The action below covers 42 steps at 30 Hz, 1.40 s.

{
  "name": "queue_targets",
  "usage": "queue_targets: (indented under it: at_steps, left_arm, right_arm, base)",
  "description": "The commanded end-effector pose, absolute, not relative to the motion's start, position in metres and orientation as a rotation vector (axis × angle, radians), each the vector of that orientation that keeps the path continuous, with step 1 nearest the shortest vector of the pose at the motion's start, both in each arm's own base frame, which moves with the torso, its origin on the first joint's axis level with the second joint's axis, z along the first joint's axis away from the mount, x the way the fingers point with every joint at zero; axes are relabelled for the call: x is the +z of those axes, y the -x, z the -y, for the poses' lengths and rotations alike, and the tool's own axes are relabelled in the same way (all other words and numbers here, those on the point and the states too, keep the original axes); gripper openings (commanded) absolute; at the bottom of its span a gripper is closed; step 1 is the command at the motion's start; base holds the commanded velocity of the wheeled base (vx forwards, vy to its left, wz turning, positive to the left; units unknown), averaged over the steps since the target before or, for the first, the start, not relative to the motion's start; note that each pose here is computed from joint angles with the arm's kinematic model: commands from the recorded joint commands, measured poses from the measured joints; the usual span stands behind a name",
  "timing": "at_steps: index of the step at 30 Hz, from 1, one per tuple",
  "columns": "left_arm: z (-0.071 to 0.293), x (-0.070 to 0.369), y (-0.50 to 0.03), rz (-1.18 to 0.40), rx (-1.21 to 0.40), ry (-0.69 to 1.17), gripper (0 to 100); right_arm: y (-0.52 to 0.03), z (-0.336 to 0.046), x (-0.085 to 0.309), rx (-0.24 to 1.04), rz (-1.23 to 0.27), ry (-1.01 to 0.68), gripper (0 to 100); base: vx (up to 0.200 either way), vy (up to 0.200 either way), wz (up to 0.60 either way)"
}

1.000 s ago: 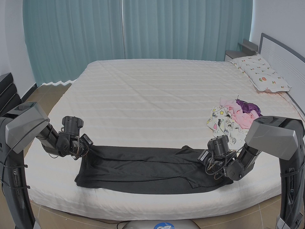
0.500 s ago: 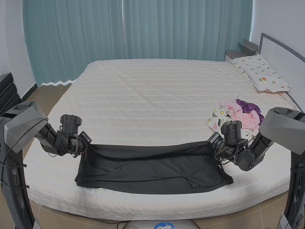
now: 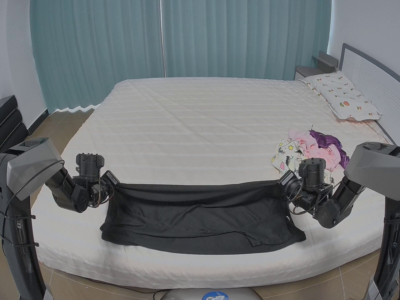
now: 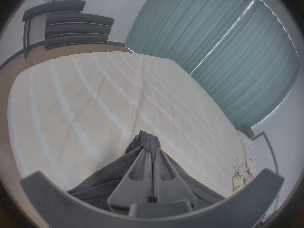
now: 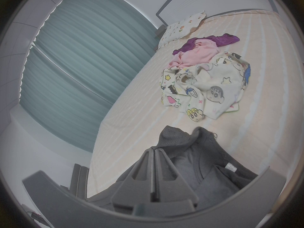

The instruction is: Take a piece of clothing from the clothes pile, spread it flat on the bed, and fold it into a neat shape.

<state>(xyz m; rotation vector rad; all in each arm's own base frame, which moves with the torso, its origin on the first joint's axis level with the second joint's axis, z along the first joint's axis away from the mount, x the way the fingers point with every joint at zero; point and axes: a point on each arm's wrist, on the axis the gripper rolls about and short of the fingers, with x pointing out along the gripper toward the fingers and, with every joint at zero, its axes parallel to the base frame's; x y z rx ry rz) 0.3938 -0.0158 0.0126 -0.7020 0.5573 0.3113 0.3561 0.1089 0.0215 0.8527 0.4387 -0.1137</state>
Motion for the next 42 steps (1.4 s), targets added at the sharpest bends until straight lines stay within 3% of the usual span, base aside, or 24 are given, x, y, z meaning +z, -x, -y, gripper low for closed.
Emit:
queue_targets:
  at_steps: [1, 9, 26, 27, 33, 38, 42]
  left_arm:
    - [0.013, 0.007, -0.388, -0.586, 0.320, 0.673, 0]
    - [0.013, -0.013, -0.359, -0.723, 0.288, 0.465, 0]
    - [0.016, -0.027, -0.344, -0.868, 0.287, 0.374, 0]
    - [0.017, -0.027, -0.344, -0.868, 0.286, 0.373, 100]
    - [0.014, -0.013, -0.339, -0.841, 0.288, 0.379, 100]
    - [-0.008, 0.032, -0.341, -0.730, 0.316, 0.417, 100]
    - [-0.015, 0.036, -0.346, -0.788, 0.258, 0.401, 100]
  right_arm:
    - [-0.350, -0.107, 0.016, -0.120, -0.470, -0.840, 0]
    - [-0.333, -0.104, -0.014, -0.114, -0.608, -0.720, 0]
    - [-0.323, -0.108, -0.041, -0.111, -0.699, -0.613, 0]
    - [-0.323, -0.108, -0.042, -0.110, -0.701, -0.612, 100]
    - [-0.319, -0.104, -0.028, -0.100, -0.670, -0.637, 100]
    - [-0.296, -0.087, 0.005, -0.074, -0.654, -0.710, 100]
    - [-0.272, -0.082, 0.005, -0.041, -0.687, -0.735, 100]
  base:
    - [0.000, 0.000, 0.00]
    - [0.000, 0.000, 0.00]
    - [0.000, 0.000, 0.00]
    - [0.000, 0.000, 0.00]
    - [0.000, 0.000, 0.00]
    - [0.000, 0.000, 0.00]
    - [0.000, 0.000, 0.00]
